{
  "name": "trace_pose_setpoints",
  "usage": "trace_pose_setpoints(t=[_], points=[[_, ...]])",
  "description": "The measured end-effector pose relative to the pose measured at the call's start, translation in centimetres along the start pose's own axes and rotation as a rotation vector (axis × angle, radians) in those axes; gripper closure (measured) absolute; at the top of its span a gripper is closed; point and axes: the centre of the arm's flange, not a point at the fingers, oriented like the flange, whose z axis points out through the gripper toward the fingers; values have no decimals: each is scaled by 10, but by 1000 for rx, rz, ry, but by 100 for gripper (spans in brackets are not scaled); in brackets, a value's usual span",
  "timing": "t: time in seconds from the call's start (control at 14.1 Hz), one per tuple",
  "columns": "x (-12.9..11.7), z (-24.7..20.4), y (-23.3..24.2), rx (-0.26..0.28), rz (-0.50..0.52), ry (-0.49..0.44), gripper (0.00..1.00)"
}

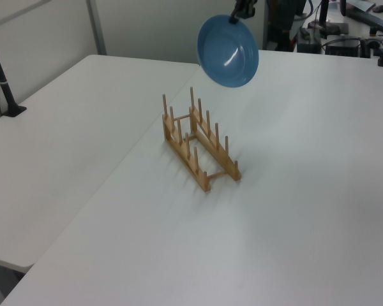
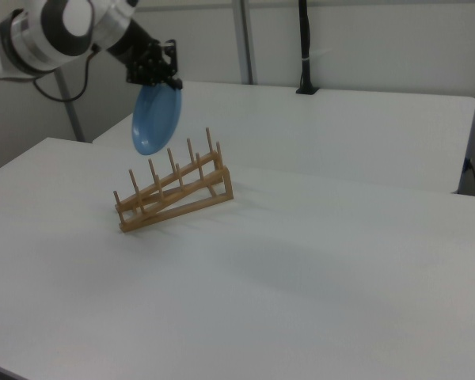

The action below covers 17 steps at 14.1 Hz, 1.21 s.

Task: Place plate in plate rack
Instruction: 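Lift the plate, tilting it upright, and carry it over the rack, then lower the upright plate between the rack's wooden pegs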

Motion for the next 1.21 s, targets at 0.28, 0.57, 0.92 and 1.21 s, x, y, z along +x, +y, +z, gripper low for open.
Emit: trace_pose_setpoints(t=[0.28,0.57,0.92,1.21], points=[[14,-13,-59,-44,-55,15,95],[19,-14,-103,-183,-91,24,95],[21,-11,-150,-255,-138,41,95],[25,-10,-196,-308,-194,27,95]])
